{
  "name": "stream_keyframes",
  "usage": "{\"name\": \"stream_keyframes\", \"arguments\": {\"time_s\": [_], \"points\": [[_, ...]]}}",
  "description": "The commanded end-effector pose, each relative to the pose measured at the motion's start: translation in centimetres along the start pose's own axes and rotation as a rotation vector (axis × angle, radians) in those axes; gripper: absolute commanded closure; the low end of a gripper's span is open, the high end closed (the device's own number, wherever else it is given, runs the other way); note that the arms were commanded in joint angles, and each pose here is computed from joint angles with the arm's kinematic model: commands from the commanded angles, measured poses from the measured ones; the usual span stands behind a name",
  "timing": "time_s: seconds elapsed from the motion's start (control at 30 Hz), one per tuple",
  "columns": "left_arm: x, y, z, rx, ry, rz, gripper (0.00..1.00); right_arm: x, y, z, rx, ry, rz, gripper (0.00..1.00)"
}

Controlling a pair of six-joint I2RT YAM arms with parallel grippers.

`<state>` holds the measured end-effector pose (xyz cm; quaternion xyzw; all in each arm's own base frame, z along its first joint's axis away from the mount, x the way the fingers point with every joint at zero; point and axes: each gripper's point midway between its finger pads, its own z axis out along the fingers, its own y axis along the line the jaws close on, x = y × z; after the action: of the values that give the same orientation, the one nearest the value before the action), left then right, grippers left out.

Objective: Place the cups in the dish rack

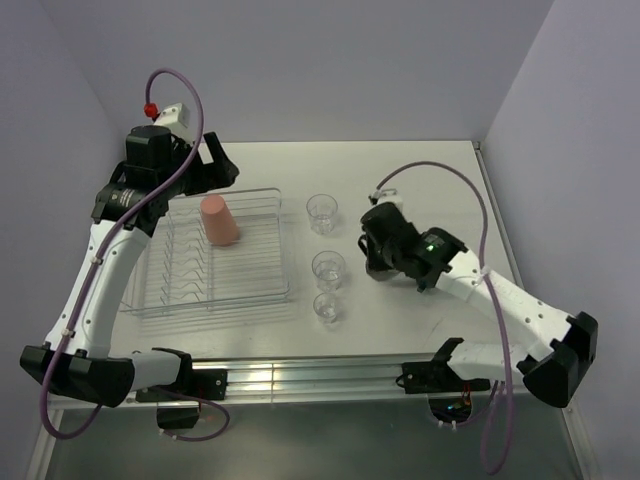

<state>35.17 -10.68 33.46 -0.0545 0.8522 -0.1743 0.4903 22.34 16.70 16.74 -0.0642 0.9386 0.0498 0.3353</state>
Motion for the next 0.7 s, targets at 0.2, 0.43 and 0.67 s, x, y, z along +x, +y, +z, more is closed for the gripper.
{"name": "stream_keyframes", "arguments": {"time_s": [0.2,0.43,0.67], "points": [[-1.9,-12.5,-4.8,0.775,-0.125,0.032,0.01,-15.8,6.7,-10.9,-0.615,-0.315,0.134,1.0],[-2.1,-14.7,-4.8,0.971,-0.147,0.027,0.01,-22.0,10.6,-17.0,-1.068,-0.37,0.194,1.0],[-0.9,-15.7,-4.9,1.077,-0.123,0.05,0.01,-23.8,12.1,-20.0,-1.346,-0.34,0.232,1.0]]}}
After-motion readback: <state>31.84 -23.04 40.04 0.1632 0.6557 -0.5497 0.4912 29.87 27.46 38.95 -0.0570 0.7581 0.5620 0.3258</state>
